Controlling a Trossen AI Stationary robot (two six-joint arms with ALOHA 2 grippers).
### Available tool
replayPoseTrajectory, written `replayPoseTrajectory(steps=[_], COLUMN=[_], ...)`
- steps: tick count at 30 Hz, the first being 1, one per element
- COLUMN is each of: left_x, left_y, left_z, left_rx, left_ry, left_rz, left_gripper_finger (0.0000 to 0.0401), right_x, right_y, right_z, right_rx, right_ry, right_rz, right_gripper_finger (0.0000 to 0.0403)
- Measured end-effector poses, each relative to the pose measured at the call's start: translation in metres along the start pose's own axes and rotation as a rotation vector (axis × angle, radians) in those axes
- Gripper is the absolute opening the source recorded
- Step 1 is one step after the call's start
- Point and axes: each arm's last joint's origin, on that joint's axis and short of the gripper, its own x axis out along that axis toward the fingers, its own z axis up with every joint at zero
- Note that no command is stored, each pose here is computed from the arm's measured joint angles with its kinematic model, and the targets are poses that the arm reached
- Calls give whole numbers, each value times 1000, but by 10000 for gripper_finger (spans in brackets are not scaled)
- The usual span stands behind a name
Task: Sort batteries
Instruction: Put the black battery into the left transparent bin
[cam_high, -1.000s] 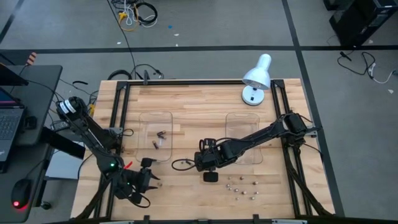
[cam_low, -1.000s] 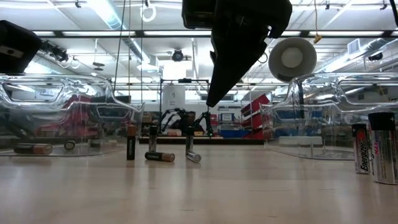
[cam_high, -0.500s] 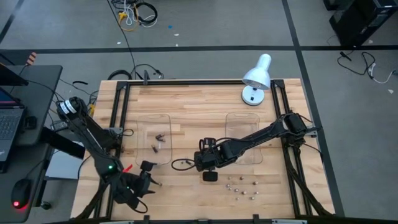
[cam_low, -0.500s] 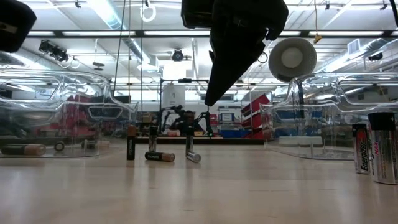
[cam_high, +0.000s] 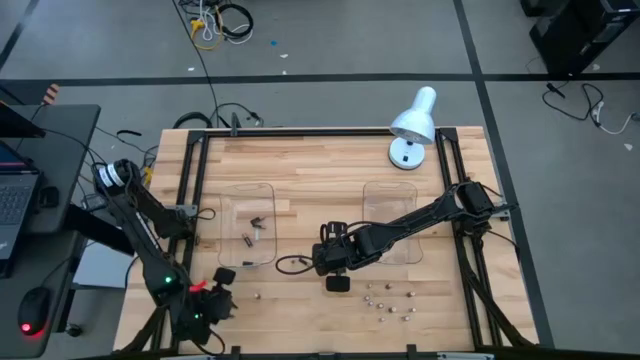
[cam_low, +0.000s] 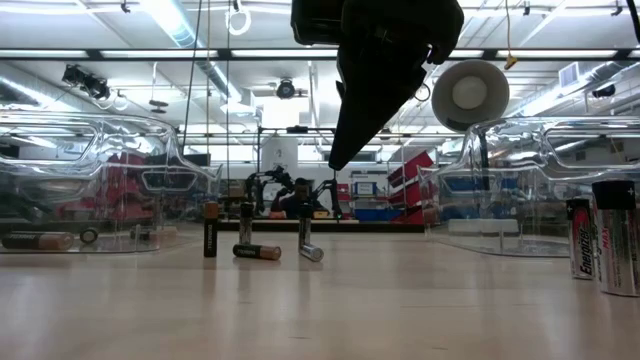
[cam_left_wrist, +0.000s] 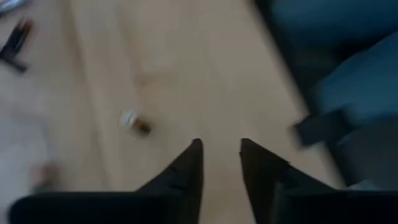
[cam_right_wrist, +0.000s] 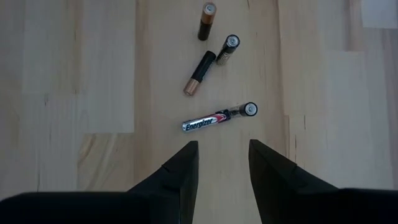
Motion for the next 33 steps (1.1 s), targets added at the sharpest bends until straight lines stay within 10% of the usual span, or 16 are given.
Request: replayPoseTrajectory(steps=[5,14,33], left_x=[7,5,-16], left_y=[15,27,14], left_z=[-22,-27,-8], left_rx=[-25,-20,-37], left_ry=[86,81,63], left_rz=[308,478,462], left_gripper_finger=[9,10,3], right_x=[0,0,0], right_y=[0,2,3], right_z=[1,2,4], right_rx=[-3,2,8], right_ry=[-9,-28,-41], right_rz=[3,10,15], right_gripper_finger=[127,127,127])
